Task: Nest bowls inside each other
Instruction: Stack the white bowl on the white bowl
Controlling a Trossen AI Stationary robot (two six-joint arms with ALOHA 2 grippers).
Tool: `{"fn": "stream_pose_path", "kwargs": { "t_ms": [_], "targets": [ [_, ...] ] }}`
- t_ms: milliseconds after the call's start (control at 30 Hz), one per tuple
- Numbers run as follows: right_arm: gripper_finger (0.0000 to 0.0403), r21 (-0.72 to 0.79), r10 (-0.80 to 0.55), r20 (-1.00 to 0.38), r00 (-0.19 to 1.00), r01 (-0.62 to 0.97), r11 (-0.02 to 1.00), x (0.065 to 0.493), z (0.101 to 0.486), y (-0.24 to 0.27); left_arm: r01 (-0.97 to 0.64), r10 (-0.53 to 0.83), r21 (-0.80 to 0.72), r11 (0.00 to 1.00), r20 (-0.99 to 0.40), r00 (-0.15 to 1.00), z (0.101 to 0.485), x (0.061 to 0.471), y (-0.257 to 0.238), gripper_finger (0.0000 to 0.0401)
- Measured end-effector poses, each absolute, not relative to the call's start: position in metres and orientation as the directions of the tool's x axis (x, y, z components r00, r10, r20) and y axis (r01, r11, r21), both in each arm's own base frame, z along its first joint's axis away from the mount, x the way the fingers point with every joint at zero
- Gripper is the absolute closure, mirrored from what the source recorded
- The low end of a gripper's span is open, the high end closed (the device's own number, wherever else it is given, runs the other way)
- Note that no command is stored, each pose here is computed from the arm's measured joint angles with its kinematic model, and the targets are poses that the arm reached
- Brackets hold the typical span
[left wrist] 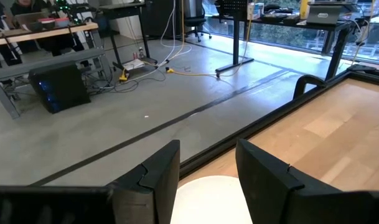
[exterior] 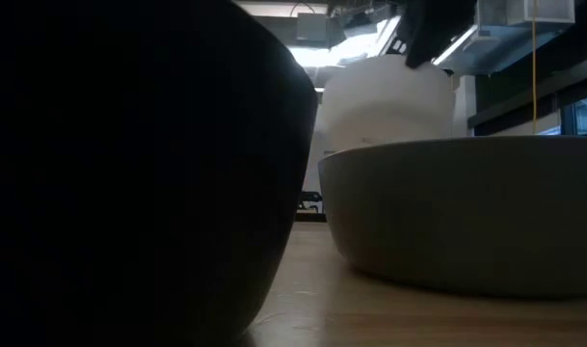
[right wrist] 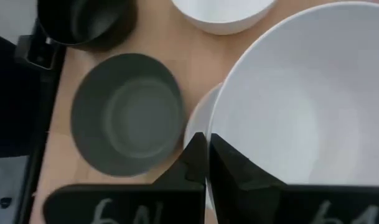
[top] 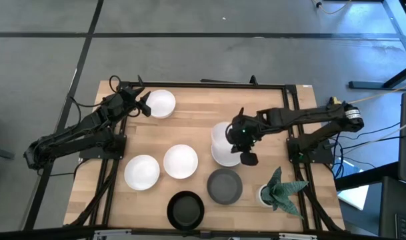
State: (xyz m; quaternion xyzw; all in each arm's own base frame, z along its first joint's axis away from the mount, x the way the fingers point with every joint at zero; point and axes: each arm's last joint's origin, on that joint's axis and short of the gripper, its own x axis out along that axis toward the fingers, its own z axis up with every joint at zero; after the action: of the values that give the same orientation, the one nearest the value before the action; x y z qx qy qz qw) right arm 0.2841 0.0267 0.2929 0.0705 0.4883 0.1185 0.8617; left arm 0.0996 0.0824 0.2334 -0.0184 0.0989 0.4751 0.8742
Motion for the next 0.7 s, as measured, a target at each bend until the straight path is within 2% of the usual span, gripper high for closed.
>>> {"fn": "stream_pose_path", "kwargs": {
  "t_ms": [200, 533, 700],
  "targets": [
    [0.0397, 0.312, 0.352, -0.784, 0.511, -0.167, 0.935, 0.287, 0.296, 0.041, -0.834, 0.827, 0.061, 0.548, -0.19, 0.529, 0.233, 0.1, 0.082, 0.025],
    [0.0397, 0.306, 0.32, -0.838, 0.443, -0.105, 0.946, 0.297, 0.274, 0.042, -0.834, 0.826, 0.064, 0.548, -0.199, 0.528, 0.233, 0.099, 0.082, 0.025],
    [0.0397, 0.237, 0.234, -0.884, 0.404, -0.043, 0.971, 0.299, 0.265, 0.036, -0.833, 0.824, 0.069, 0.549, -0.211, 0.525, 0.231, 0.099, 0.082, 0.025]
  ]
}}
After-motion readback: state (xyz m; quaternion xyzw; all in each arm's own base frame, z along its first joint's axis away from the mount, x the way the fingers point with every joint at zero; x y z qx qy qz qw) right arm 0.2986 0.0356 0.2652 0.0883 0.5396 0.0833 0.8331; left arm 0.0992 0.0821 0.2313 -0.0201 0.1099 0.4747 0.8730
